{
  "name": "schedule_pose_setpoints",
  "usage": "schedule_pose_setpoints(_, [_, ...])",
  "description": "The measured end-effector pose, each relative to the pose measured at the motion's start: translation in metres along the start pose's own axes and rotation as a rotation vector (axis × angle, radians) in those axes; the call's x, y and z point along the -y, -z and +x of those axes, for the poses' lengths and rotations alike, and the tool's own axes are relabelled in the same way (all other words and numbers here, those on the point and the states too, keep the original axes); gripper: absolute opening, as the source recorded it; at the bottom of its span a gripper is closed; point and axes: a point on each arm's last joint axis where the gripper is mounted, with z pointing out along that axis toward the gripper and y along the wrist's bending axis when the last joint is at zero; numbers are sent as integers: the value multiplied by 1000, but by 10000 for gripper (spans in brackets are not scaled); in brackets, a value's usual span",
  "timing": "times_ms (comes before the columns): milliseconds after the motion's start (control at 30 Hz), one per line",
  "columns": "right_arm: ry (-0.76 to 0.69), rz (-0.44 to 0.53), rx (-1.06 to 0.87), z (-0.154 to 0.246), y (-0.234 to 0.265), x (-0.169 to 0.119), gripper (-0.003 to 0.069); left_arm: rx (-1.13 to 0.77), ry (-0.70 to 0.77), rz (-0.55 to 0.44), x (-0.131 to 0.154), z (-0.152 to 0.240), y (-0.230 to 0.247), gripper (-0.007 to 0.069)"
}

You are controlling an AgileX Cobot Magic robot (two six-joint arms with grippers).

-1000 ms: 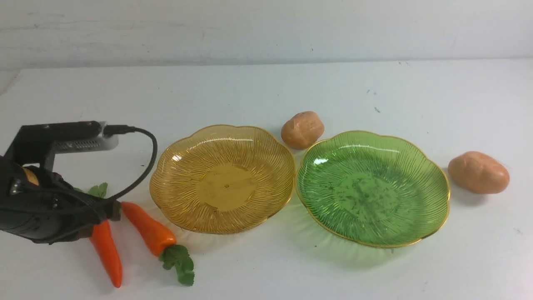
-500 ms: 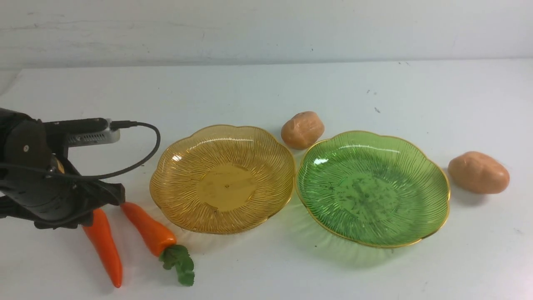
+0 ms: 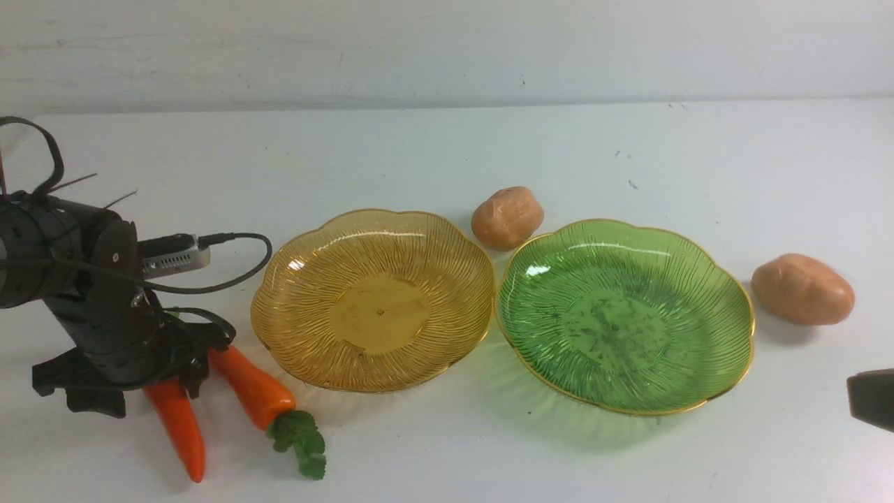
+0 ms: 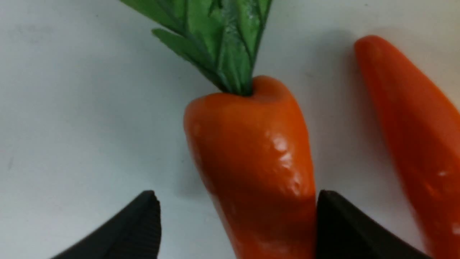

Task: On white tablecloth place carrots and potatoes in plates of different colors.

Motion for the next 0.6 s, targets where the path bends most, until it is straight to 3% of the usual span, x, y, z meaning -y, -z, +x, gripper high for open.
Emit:
schedule_pose_setpoints(67, [12, -1, 4, 0, 0, 0, -15, -18, 2, -10, -1, 0, -6, 496])
schedule_pose_setpoints(167, [19, 1, 15, -1, 0, 0, -15, -56, -4, -32, -2, 2, -11, 304])
schedule_pose_setpoints(233, [22, 5, 24, -2, 0, 0, -15, -70, -22, -48, -3, 1, -8, 237])
schedule_pose_setpoints(333, [22, 9, 30, -3, 0, 1, -15, -69, -58, -81, -6, -5, 6, 216])
schedule_pose_setpoints(400, [0, 56, 55, -5, 0, 5, -15, 15, -69, -50, -3, -18, 44, 214])
schedule_pose_setpoints(467, [-37, 133, 81, -11, -1, 13, -15, 145, -174, 63, 20, -22, 90, 213])
schedule_pose_setpoints(533, [-73, 267, 73, -25, -3, 28, -15, 218, -251, 155, 41, -19, 110, 213])
schedule_pose_setpoints(600, [-87, 329, 49, -37, -7, 37, -15, 278, -329, 235, 63, -13, 120, 213])
